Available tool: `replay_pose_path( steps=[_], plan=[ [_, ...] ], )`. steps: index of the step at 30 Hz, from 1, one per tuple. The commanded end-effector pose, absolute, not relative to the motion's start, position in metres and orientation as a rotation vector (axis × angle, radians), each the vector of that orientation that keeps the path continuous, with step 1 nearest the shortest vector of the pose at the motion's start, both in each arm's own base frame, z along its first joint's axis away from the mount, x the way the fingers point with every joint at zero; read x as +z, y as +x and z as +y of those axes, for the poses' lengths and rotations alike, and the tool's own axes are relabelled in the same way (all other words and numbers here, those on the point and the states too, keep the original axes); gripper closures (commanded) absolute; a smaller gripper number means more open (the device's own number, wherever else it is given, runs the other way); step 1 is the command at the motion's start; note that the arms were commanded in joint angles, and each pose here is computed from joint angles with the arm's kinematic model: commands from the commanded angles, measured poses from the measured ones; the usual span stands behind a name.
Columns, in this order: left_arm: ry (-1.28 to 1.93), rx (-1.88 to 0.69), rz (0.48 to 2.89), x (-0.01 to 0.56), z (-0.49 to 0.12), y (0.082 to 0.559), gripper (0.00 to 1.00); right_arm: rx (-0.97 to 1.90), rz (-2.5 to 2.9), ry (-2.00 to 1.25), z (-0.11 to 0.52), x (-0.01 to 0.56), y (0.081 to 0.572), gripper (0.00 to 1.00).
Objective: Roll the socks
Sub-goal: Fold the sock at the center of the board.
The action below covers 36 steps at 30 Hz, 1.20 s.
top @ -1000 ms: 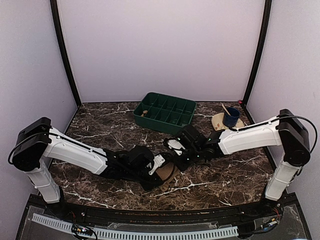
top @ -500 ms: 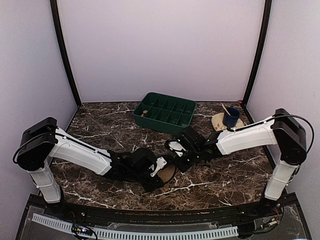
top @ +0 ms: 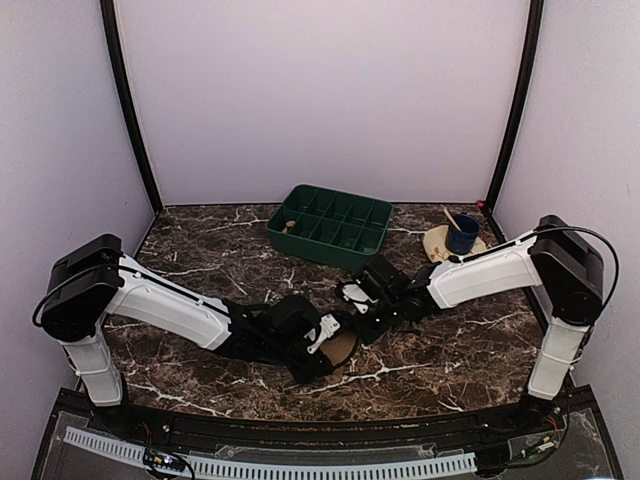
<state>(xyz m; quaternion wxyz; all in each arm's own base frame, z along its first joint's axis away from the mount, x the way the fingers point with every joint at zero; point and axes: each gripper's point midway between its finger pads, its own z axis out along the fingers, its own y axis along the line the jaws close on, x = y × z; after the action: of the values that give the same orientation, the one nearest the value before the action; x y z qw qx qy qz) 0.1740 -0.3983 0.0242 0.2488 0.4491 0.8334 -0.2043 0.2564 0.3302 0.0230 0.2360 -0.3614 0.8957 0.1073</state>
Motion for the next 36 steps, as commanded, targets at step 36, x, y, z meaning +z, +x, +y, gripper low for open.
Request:
replay_pose_path(
  steps=[36],
  plan=[
    [1.186,-0.46,2.425,-0.005,-0.386,0.165,0.56,0.796,2.341,-0.382,0.33,0.09,0.258,0.74]
  ],
)
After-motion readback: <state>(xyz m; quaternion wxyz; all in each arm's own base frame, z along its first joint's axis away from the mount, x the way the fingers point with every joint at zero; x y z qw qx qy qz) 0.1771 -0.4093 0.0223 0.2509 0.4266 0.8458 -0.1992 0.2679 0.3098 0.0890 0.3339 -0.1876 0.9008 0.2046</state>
